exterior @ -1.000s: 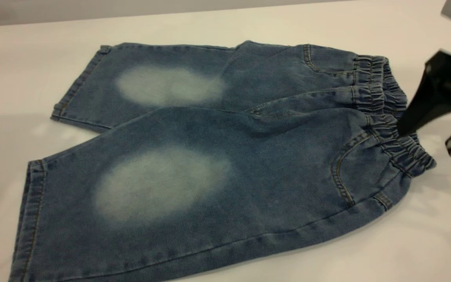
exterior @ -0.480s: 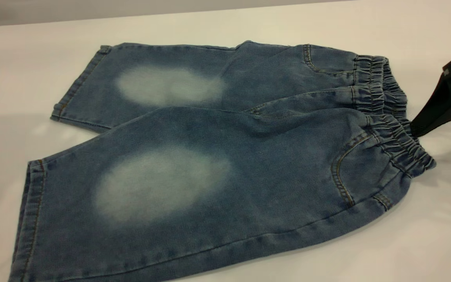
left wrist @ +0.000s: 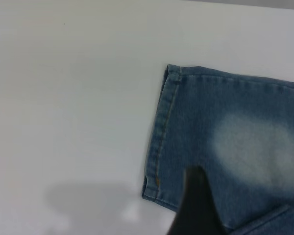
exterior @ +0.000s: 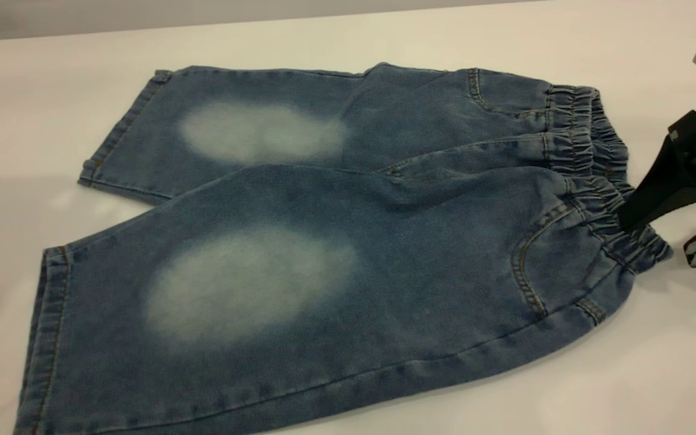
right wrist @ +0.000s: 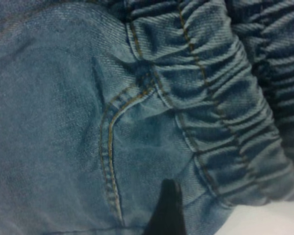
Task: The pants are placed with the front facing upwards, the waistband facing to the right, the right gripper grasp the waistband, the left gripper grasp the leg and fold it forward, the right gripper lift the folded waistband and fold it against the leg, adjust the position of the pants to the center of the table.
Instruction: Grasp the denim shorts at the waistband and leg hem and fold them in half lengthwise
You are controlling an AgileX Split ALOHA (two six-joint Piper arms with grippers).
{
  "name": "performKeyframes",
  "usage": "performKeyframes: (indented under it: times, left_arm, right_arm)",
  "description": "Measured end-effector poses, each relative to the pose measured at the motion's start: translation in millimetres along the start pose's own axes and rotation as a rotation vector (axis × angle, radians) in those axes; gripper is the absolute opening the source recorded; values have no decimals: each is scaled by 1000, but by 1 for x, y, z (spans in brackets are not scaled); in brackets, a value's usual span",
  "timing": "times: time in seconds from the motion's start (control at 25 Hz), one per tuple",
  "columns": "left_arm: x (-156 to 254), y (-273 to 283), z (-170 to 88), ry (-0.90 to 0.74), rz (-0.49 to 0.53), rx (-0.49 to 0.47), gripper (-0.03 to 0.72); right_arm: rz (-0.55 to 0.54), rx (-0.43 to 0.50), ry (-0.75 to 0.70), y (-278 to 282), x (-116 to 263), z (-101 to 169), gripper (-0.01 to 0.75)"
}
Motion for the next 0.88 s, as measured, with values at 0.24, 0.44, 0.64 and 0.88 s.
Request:
performKeyframes:
  times: [0.24, 0.44, 0.64, 0.88]
  left_arm:
    - [0, 0, 0, 0, 0, 0, 461]
    - [0, 0, 0, 0, 0, 0, 461]
    - [0, 0, 0, 0, 0, 0, 461]
    - [0, 0, 0, 0, 1, 0, 461]
  right_arm:
    - [7, -11, -3, -6, 0, -2, 573]
    - [24, -27, -10, -13, 2, -3, 573]
    - [23, -87, 11, -14, 2, 5, 573]
    - [0, -167, 43, -13, -1, 18, 573]
Point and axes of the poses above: a point on each arm's last joint axis where the gripper is mounted, y pointing back along that axis away from the gripper, z along the wrist's bending axis when the last joint is at zero, x = y × z, the point moved 7 cm from there along -y, pointing out along that axis toward the gripper, and after that the axes turned 12 degrees about -y, right-handed, at the moved point
